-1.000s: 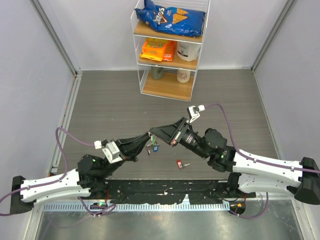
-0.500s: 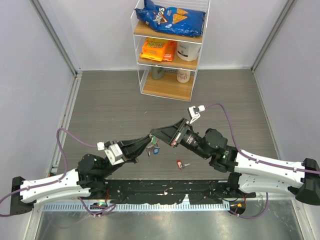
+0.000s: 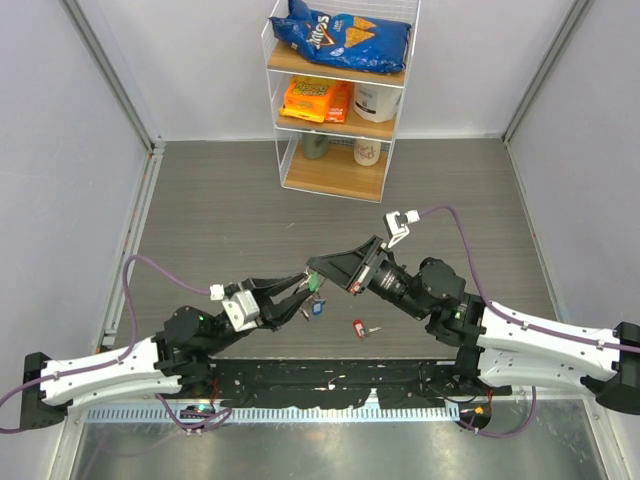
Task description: Put the keys on the keyring
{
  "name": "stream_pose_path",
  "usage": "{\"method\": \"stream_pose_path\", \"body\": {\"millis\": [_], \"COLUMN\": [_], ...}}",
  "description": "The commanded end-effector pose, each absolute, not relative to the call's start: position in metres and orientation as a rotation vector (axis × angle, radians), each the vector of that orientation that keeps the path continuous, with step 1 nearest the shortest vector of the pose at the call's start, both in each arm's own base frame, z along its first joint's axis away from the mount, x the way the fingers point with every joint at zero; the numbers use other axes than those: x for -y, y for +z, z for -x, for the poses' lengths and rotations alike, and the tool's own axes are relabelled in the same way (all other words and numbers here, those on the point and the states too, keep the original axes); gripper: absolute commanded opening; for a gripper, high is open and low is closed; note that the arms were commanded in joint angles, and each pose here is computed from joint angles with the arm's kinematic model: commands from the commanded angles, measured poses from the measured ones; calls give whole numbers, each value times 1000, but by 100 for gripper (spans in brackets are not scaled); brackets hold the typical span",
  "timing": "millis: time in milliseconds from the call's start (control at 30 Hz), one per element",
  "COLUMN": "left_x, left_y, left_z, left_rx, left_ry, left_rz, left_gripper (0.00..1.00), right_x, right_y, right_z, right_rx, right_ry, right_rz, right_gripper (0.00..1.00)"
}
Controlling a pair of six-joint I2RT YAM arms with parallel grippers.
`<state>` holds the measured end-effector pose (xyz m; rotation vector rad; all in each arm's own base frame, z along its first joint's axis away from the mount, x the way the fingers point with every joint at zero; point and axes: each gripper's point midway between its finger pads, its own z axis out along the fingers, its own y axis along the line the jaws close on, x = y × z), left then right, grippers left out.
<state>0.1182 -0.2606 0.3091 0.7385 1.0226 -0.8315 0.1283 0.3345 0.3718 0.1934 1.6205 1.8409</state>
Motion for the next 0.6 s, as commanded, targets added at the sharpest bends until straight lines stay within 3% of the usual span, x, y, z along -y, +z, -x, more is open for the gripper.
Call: {"method": "stream_pose_path", "body": {"millis": [0,100,133,167,567], "left_x": [260,259,258,258,247], "left_y": [321,321,321,320,323], "left_z": [-118,-121,-121,-122,-137], "left_rx": [-1015,-1023,-1025,-1031,-1103], "left_ry": [-842,-835,-833,-827,-757], "left_rz": [-720,-704,-700,-702,-637], "left_gripper": [37,34,24,0,0], "right_x": [-319,-318,-318,-317,-295], "right_y": [424,424,422,422,390], "right_z": [-124,-124,-124,-124,-129], "right_rx": [-1451,-1451,-1454,-1452,-1498], "right_ry": [1921,1919,1916,1916,1814], "right_rz": [-207,-208,-209,-211,-246], "right_gripper": [6,6,6,6,6]}}
